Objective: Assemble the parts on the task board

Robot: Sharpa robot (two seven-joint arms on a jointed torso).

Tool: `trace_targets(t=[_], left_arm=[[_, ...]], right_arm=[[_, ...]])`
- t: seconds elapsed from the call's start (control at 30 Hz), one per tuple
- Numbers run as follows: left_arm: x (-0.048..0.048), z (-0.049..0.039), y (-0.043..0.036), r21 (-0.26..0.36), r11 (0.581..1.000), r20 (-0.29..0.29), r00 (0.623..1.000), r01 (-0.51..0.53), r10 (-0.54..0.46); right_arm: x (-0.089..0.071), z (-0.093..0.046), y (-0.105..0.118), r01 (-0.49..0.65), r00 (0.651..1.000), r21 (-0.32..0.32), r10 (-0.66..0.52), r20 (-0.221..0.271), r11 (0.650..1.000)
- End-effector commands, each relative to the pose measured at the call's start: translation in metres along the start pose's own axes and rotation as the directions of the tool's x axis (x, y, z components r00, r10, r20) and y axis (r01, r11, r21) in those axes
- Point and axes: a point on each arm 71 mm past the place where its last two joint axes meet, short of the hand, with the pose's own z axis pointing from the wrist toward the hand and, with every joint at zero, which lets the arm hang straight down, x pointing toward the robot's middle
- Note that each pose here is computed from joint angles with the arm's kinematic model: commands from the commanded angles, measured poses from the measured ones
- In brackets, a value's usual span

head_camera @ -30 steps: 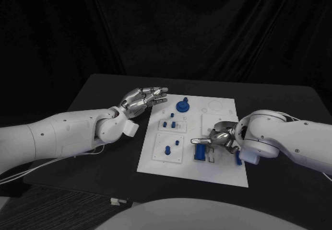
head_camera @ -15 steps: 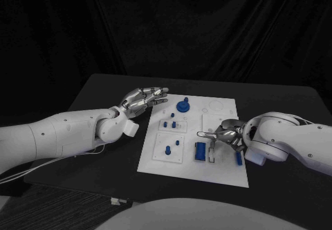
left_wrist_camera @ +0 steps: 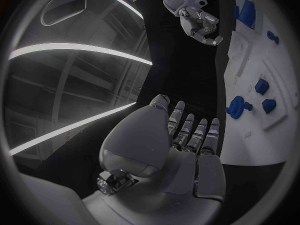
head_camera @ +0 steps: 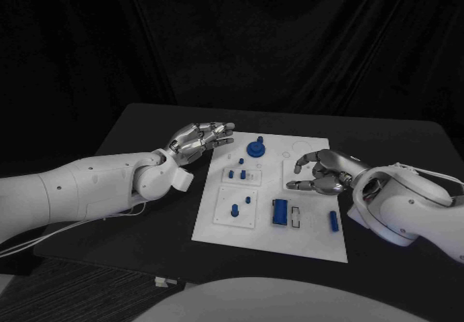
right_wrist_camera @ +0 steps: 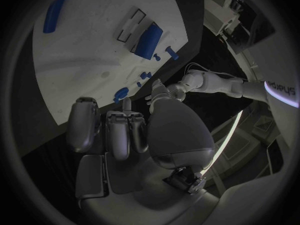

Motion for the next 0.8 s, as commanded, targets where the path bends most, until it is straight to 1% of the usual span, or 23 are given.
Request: trace_targets(t=[0.03,0.13,0.4,0.6,0.8], left_arm=[[0.0011,-0.0001,-0.0008,0.015,1.000,-0.006,1.000,0.013,-0.013],[0.0008,-0.0002,-0.0008,0.015,1.000,-0.006,1.000,0.013,-0.013],[0.0008,-0.0003,-0.0007,0.015,1.000,-0.006,1.000,0.013,-0.013],[0.0006,-0.0004,-0.0006,0.015,1.000,-0.006,1.000,0.014,-0.013],[0.0010,-0.0005,-0.0005,0.014,1.000,-0.008,1.000,0.015,-0.015]], right_arm=[[0.000,-0.009,0.016,0.194,0.972,-0.189,-0.163,0.170,0.963],[0.010,-0.015,0.017,0.230,0.965,-0.214,-0.195,0.174,0.949],[0.037,-0.022,0.015,0.246,0.967,-0.213,-0.225,0.116,0.946],[0.051,-0.024,0.013,0.238,0.971,-0.203,-0.226,0.081,0.950],[0.059,-0.023,0.012,0.243,0.970,-0.181,-0.236,0.061,0.953]])
